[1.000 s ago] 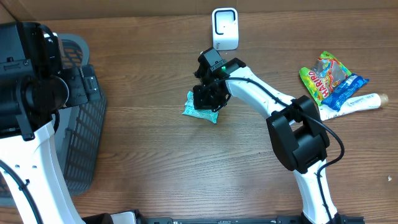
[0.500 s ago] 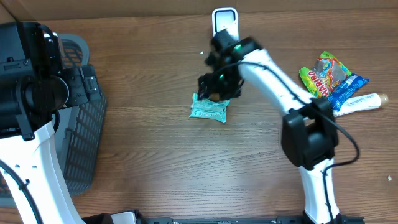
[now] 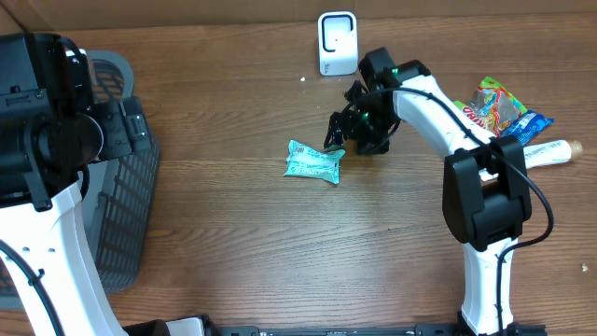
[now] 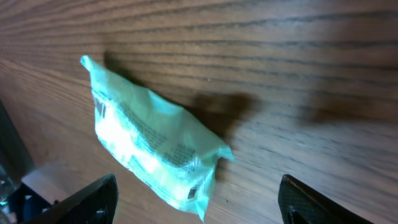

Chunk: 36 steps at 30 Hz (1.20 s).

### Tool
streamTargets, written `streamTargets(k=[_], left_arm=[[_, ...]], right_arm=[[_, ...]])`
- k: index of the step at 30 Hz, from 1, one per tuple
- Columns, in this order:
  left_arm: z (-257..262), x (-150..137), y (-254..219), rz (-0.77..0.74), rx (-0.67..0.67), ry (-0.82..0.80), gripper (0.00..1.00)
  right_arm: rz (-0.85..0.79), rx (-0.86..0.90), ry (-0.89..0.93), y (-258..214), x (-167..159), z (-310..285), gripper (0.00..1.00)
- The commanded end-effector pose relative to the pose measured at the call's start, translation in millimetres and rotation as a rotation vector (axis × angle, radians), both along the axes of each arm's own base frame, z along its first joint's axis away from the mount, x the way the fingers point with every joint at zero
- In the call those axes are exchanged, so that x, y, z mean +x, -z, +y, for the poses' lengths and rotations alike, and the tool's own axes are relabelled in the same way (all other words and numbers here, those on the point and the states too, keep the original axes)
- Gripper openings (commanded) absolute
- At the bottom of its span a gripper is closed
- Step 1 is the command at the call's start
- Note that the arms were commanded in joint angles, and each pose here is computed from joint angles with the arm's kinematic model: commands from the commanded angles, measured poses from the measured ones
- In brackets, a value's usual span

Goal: Scan the item barcode

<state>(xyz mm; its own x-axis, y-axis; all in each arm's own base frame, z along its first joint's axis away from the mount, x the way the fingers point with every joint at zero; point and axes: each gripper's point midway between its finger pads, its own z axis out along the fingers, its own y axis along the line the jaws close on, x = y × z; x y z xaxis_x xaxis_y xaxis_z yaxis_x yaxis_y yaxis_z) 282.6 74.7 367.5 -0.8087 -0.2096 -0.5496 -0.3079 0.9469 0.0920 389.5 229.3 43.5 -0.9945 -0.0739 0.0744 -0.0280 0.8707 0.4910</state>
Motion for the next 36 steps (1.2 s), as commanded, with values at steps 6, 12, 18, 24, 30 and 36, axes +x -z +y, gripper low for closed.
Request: streamTargets(k=[6, 12, 18, 24, 30, 36], left_arm=[[2, 1, -4, -0.011, 0.013, 0.001, 1.0], [2, 1, -4, -0.011, 0.013, 0.001, 1.0], [2, 1, -4, -0.011, 0.013, 0.001, 1.0], [2, 1, -4, -0.011, 0.013, 0.001, 1.0], [2, 1, -4, -0.011, 0.013, 0.001, 1.0], [2, 1, -4, -0.011, 0.013, 0.001, 1.0]], right_arm=[[0.098, 0.08, 0.118, 24, -15, 21, 0.79], [0.159, 0.055, 0.175, 45, -35, 35, 0.73], [0.263, 0.014, 0.307, 75, -60, 37, 0.64], [0.25, 0.006, 0.342, 88, -60, 30, 0.39], [0.117, 0.039, 0.294, 87, -37, 32, 0.14], [-0.008, 0.153, 0.139, 63, -15, 37, 0.04]])
